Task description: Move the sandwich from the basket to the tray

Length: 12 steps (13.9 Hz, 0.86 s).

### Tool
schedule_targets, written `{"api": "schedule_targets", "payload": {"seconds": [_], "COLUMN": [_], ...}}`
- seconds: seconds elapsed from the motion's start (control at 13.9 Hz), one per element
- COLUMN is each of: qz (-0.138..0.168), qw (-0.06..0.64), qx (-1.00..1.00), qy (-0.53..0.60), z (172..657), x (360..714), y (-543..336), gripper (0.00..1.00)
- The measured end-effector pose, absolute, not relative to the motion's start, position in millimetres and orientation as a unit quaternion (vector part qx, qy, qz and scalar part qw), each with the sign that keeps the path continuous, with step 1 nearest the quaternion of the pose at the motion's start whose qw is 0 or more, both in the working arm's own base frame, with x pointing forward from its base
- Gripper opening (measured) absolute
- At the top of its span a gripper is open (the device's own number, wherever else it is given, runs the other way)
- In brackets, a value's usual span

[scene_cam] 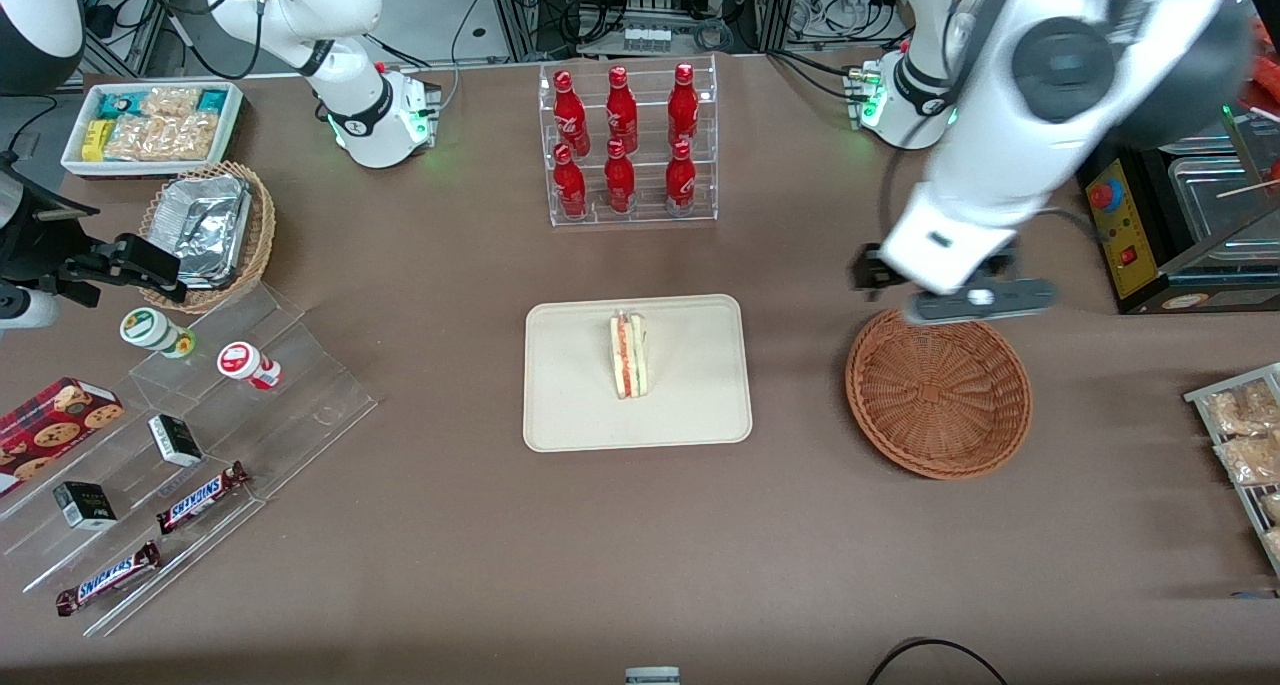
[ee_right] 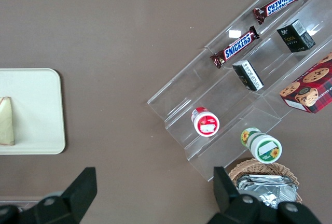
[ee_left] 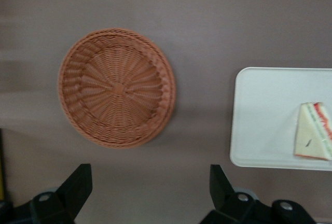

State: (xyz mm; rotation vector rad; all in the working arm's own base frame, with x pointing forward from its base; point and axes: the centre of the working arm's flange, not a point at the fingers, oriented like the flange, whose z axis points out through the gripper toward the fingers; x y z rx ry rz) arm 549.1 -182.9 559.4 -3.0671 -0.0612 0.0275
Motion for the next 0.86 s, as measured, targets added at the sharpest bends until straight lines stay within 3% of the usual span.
{"api": "schedule_targets", "payload": {"seconds": [0.36,0.86], "qz": [0.011,0.007], "qw": [0.035,0.035], "qx": [-0.999,-0.999], "qy": [0.009,-0.001], "z": [572.4,595.6], "x": [543.9,533.0], "y": [-83.4,-42.6], "gripper": [1.0,1.0]}}
